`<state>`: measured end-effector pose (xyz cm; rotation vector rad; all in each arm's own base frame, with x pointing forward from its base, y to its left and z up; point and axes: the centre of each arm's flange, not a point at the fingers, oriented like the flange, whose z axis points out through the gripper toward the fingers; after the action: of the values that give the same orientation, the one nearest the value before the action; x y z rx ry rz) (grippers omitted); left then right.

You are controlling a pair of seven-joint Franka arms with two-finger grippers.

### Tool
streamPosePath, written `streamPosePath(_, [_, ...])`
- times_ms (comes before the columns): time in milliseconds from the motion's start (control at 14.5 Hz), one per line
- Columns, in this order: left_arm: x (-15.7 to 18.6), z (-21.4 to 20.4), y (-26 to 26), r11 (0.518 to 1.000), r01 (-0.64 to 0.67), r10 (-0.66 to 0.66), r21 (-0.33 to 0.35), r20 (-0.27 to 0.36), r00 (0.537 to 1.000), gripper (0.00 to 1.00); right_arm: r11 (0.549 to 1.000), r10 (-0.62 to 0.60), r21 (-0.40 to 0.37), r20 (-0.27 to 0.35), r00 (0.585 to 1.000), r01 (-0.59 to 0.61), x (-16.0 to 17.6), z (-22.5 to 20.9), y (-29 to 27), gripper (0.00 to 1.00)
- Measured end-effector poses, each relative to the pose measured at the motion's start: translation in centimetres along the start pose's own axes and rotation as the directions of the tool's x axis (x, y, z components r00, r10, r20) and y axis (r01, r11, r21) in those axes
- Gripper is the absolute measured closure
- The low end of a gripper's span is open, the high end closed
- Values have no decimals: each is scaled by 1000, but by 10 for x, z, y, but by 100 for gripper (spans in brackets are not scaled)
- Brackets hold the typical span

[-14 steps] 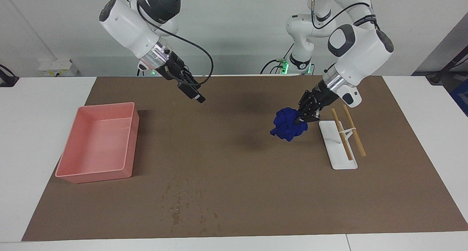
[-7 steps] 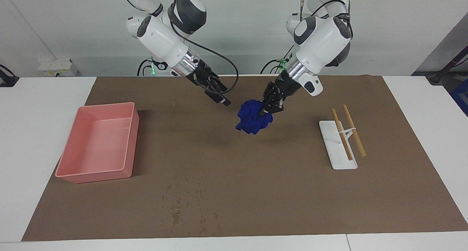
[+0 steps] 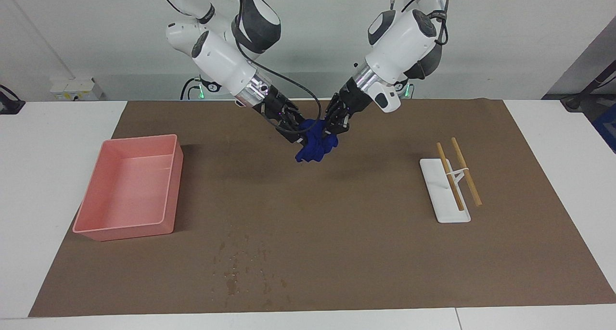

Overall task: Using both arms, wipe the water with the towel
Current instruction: 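Grasp the blue towel with the right gripper beside the left gripper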

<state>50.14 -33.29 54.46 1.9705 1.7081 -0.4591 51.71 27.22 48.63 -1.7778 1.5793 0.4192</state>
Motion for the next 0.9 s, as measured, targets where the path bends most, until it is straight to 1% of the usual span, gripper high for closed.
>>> streamPosePath(138, [3,4,-6,1000,1,-1,12,-6,1000,79,1000,1,-8,-1,1000,-1,0,6,2,0])
streamPosePath(345, [-6,10,-17,999,-17,17,29,-6,1000,79,1000,-1,-1,-4,1000,1,0,9,2,0])
streamPosePath(414, [-10,12,-19,999,-24,24,32,-4,1000,79,1000,-6,-1,-4,1000,6,0,9,2,7])
streamPosePath(483, [-13,12,-20,999,-29,29,32,-3,1000,79,1000,-14,-3,-5,1000,14,1,10,3,20])
streamPosePath(622, [-14,10,-20,999,-34,34,25,-1,999,79,1000,-22,-8,-8,1000,22,3,11,4,40])
streamPosePath(691, [-14,10,-20,999,-34,35,21,-1,999,79,1000,-23,-9,-8,1000,23,4,12,5,52])
streamPosePath(760, [-14,9,-20,999,-35,35,20,-1,999,79,1000,-24,-9,-9,1000,24,4,12,5,59])
streamPosePath(829, [-14,9,-20,999,-35,35,19,-1,999,79,1000,-25,-9,-9,1000,24,4,12,5,62])
streamPosePath(898, [-14,9,-20,999,-35,35,19,-1,999,79,1000,-25,-9,-9,1000,25,4,12,5,62])
